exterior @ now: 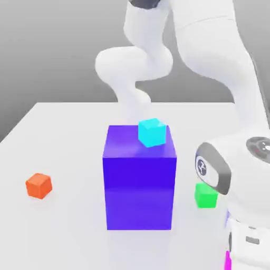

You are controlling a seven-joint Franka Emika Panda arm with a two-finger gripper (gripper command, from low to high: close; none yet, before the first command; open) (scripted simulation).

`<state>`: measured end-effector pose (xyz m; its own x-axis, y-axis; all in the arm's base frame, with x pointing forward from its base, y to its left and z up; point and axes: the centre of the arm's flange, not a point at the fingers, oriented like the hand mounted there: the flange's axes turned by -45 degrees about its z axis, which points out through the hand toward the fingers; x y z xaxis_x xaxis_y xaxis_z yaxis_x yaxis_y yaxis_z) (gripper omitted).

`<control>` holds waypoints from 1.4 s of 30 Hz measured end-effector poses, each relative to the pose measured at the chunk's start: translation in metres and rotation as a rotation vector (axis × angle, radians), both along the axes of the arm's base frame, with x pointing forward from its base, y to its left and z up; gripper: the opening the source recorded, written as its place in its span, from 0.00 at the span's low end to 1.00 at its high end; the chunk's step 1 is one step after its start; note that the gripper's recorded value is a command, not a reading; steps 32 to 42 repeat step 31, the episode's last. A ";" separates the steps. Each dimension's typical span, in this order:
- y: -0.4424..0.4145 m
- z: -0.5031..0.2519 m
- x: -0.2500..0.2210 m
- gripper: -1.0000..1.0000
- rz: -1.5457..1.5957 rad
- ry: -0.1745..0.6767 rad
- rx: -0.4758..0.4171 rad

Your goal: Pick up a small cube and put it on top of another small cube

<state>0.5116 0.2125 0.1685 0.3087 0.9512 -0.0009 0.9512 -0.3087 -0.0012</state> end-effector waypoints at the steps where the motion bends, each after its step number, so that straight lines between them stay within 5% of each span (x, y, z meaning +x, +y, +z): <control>1: 0.000 0.014 -0.001 0.00 -0.002 0.000 0.001; 11: 0.019 0.066 -0.118 0.00 -0.185 0.035 0.055; 20: -0.003 0.077 -0.227 0.00 -0.365 0.008 0.010; 28: -0.010 0.017 -0.237 0.00 -0.395 -0.003 -0.002; 29: -0.010 0.012 -0.237 1.00 -0.395 -0.003 -0.001; 42: -0.010 0.012 -0.238 1.00 -0.393 -0.003 -0.001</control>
